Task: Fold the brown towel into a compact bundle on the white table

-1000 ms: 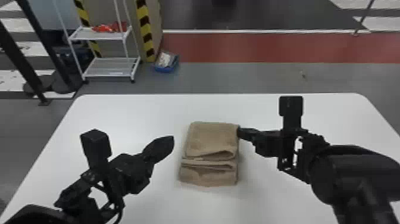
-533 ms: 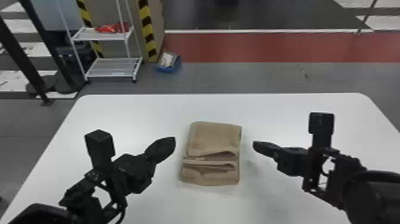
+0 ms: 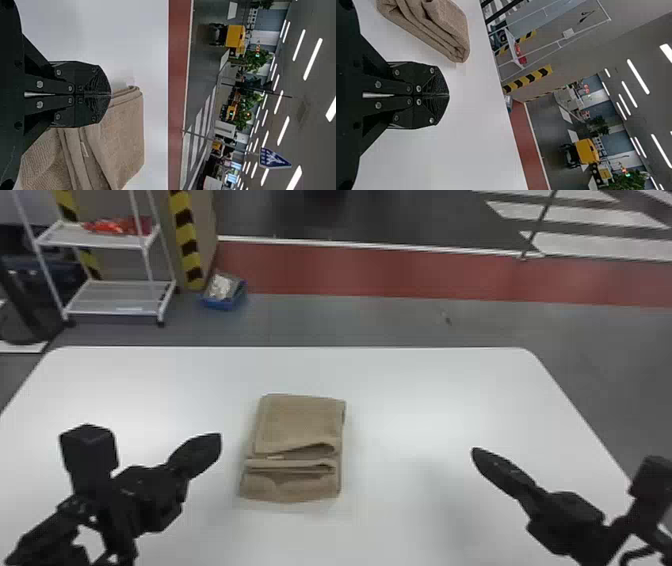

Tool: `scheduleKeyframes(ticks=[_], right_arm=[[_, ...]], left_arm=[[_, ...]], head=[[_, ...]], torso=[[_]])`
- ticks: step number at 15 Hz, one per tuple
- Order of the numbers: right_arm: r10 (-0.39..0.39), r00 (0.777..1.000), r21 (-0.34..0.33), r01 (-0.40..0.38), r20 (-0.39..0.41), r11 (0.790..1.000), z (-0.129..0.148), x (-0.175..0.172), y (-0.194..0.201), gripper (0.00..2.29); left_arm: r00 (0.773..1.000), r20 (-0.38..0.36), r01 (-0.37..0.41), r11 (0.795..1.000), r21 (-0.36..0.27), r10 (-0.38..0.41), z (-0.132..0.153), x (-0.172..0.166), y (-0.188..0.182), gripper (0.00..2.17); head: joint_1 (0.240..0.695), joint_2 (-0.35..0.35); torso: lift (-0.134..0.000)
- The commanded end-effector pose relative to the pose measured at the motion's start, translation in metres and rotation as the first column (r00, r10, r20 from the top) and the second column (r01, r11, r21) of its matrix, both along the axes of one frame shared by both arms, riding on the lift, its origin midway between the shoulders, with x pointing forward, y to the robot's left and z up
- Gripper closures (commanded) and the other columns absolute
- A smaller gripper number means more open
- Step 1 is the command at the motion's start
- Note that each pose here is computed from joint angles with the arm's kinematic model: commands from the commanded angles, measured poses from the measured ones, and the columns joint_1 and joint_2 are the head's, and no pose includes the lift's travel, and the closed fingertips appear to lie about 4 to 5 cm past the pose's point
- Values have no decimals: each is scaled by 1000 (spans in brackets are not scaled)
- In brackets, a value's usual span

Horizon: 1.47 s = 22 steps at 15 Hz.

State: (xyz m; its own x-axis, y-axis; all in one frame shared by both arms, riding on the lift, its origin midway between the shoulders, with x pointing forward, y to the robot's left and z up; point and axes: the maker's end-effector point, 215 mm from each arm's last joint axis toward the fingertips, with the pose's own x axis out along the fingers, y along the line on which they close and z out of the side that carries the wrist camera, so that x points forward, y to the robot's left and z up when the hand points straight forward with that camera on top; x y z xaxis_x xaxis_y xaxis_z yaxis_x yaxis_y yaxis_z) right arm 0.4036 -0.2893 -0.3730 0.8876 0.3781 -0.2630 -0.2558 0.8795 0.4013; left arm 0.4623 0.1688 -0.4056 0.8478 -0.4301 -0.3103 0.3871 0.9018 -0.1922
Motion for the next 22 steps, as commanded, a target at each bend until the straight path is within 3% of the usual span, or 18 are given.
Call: scheduleKeyframes(ticks=[1, 4, 11, 22], right_arm=[[-43, 999, 43, 42, 14, 998, 3, -23, -20, 1959], [-37, 999, 85, 35, 19, 996, 7, -35, -25, 1959], [-26, 999, 105, 24, 21, 994, 9, -33, -23, 1959], [-18, 1000, 138, 14, 24, 990, 19, -46, -29, 1959]], left_arm=[[1000, -16, 2, 1000, 16, -2, -10, -2, -2, 1349], [1000, -31, -2, 998, 61, 4, -23, -9, -5, 1349], [997, -70, 31, 998, 47, -28, -31, -47, -26, 1352], [994, -91, 59, 997, 51, -54, -44, -62, -52, 1352]], head=[[695, -154], [695, -185], [695, -227], [695, -280]], torso=[[-124], [-124], [-124], [-124]])
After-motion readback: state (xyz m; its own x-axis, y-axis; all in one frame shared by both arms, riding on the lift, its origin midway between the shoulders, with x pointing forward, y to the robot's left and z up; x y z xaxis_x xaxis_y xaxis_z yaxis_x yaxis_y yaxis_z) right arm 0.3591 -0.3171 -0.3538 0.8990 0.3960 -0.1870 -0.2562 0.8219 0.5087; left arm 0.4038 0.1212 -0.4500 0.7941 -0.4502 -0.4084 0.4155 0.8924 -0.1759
